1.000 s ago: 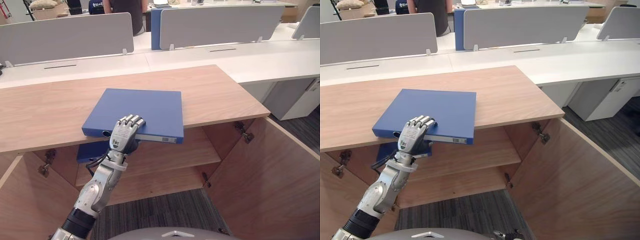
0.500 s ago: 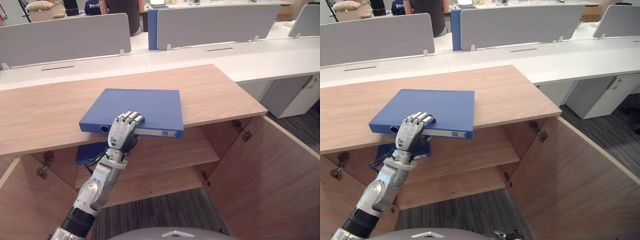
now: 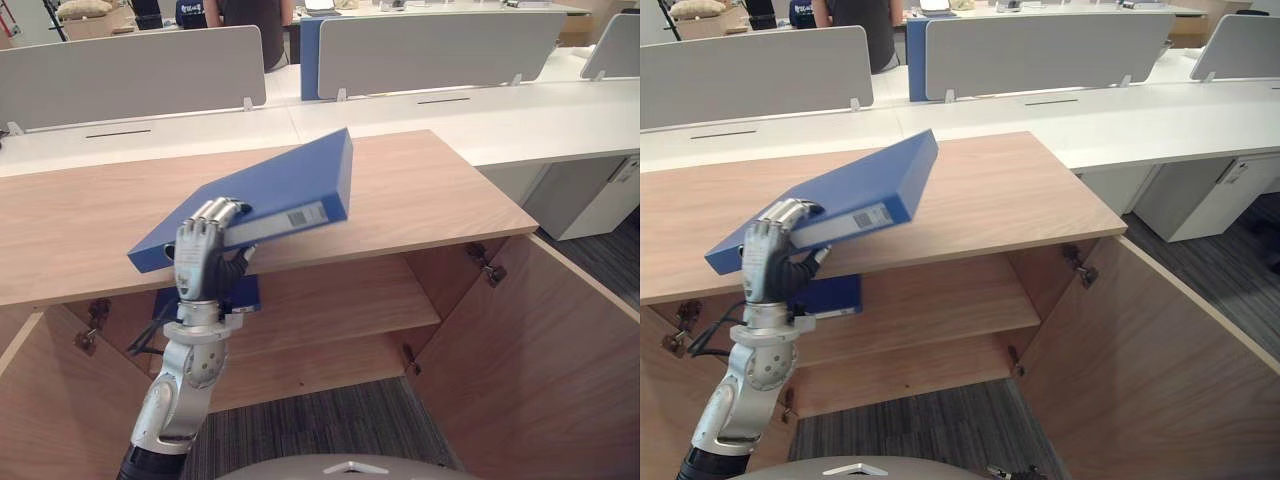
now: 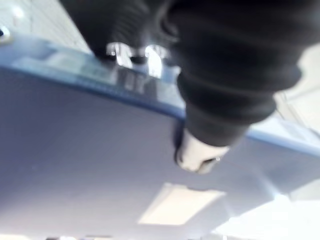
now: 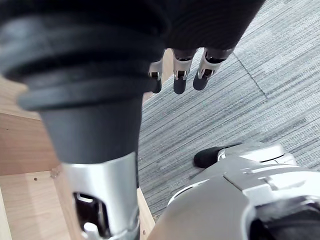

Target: Walk over to the cabinet, pick up the folder, carry it to the office cabinet, place the folder inside the office cabinet, then close the office cabinet door

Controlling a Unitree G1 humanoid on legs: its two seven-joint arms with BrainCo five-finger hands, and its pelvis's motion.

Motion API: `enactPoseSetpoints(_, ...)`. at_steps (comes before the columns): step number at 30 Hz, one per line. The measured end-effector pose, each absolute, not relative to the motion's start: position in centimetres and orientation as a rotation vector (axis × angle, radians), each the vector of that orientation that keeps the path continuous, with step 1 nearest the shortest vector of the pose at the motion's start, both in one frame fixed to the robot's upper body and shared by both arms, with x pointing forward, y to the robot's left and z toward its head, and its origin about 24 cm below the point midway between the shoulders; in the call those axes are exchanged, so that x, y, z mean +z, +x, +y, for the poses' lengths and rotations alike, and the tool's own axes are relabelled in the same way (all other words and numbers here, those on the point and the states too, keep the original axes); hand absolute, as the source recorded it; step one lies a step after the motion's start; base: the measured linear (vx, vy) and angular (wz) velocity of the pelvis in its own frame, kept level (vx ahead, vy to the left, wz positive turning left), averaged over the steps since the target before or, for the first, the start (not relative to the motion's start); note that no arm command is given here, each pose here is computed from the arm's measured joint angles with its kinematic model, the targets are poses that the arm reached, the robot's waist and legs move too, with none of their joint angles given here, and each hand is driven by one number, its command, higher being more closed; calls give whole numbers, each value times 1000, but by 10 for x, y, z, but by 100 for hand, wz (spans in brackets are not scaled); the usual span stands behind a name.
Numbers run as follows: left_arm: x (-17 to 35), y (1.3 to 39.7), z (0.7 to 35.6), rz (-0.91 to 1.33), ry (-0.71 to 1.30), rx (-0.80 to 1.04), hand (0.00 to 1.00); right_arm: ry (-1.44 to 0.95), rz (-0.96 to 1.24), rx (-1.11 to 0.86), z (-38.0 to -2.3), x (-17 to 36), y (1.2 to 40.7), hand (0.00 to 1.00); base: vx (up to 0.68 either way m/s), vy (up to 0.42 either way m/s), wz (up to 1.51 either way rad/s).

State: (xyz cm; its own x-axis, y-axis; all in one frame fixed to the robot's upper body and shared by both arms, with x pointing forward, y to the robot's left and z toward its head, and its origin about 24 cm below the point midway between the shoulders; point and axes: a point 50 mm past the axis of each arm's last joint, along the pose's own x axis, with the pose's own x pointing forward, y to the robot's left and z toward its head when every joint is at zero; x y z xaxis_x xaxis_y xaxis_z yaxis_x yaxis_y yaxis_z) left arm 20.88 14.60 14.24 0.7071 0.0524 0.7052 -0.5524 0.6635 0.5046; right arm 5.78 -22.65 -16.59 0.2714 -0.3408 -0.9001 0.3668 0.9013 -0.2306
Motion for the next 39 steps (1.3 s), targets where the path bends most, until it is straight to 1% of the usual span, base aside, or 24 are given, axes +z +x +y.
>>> enactPoseSetpoints(5, 157, 199, 161, -737, 614, 509, 100, 17, 1209, -477, -225, -166, 57, 0, -28, -20, 0)
enactPoseSetpoints(11, 172, 189, 169, -786, 417, 576, 100, 12, 1217, -462, -222, -167, 56, 0, -40, -23, 1)
enactPoseSetpoints(16, 174, 181, 170, -786, 222, 574, 100, 9, 1213, -459, -221, -167, 57, 0, -36, -23, 2)
enactPoseSetpoints(17, 174, 179, 170, -782, 137, 559, 100, 7, 1214, -456, -220, -167, 57, 0, -36, -22, 4)
enactPoseSetpoints(19, 174, 179, 169, -781, 97, 542, 100, -3, 1214, -445, -219, -167, 58, 0, -18, -11, 2)
enactPoseSetpoints(22, 172, 180, 164, -763, -44, 443, 100, -11, 1207, -430, -218, -167, 60, 0, -40, -19, 0)
enactPoseSetpoints(23, 172, 179, 163, -759, -64, 430, 100, -1, 1203, -434, -218, -167, 61, 0, -41, -17, 0)
enactPoseSetpoints(24, 170, 179, 160, -742, -132, 373, 100, 7, 1194, -438, -217, -166, 62, 0, -34, -13, 0)
enactPoseSetpoints(29, 164, 180, 151, -683, -338, 194, 100, 18, 1168, -441, -218, -165, 68, 0, -21, -9, 0)
enactPoseSetpoints(35, 151, 176, 137, -589, -496, 15, 100, 52, 1112, -452, -217, -161, 79, 0, -5, -3, -1)
enactPoseSetpoints(39, 130, 179, 126, -475, -561, -95, 100, 105, 993, -438, -207, -151, 101, 0, -20, -7, -7)
